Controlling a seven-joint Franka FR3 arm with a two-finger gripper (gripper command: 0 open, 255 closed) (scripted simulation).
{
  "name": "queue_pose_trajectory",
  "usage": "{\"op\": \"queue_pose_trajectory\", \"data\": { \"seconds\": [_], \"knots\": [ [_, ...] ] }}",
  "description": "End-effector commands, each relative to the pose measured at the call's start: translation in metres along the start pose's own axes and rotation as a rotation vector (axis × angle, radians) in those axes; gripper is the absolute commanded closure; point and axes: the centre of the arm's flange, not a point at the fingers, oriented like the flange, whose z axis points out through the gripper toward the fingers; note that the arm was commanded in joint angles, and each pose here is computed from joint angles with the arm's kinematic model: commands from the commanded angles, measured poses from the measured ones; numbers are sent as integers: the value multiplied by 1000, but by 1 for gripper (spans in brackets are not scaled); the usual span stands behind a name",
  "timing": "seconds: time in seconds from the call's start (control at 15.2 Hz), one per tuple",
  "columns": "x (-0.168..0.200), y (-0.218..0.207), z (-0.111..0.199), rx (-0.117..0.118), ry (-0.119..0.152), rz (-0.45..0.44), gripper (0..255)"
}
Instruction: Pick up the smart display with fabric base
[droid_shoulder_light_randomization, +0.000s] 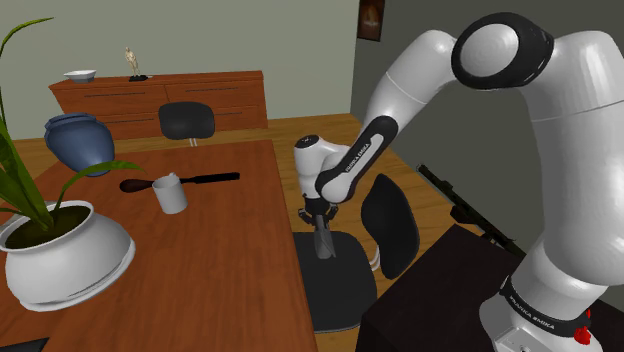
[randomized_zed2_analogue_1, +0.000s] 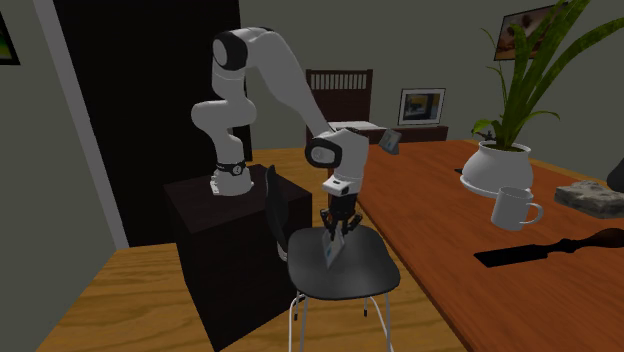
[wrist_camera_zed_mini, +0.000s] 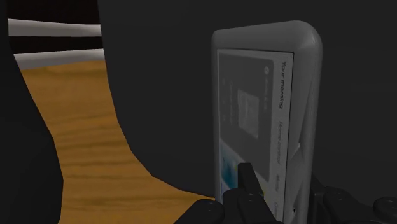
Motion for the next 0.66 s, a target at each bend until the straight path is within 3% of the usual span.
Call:
{"op": "queue_pose_trajectory", "data": {
  "seconds": [0.0,0.59],
  "knots": [
    [1,1,-11,0,0,0,255],
    [4,6,-48,0,0,0,255]
  ]
}}
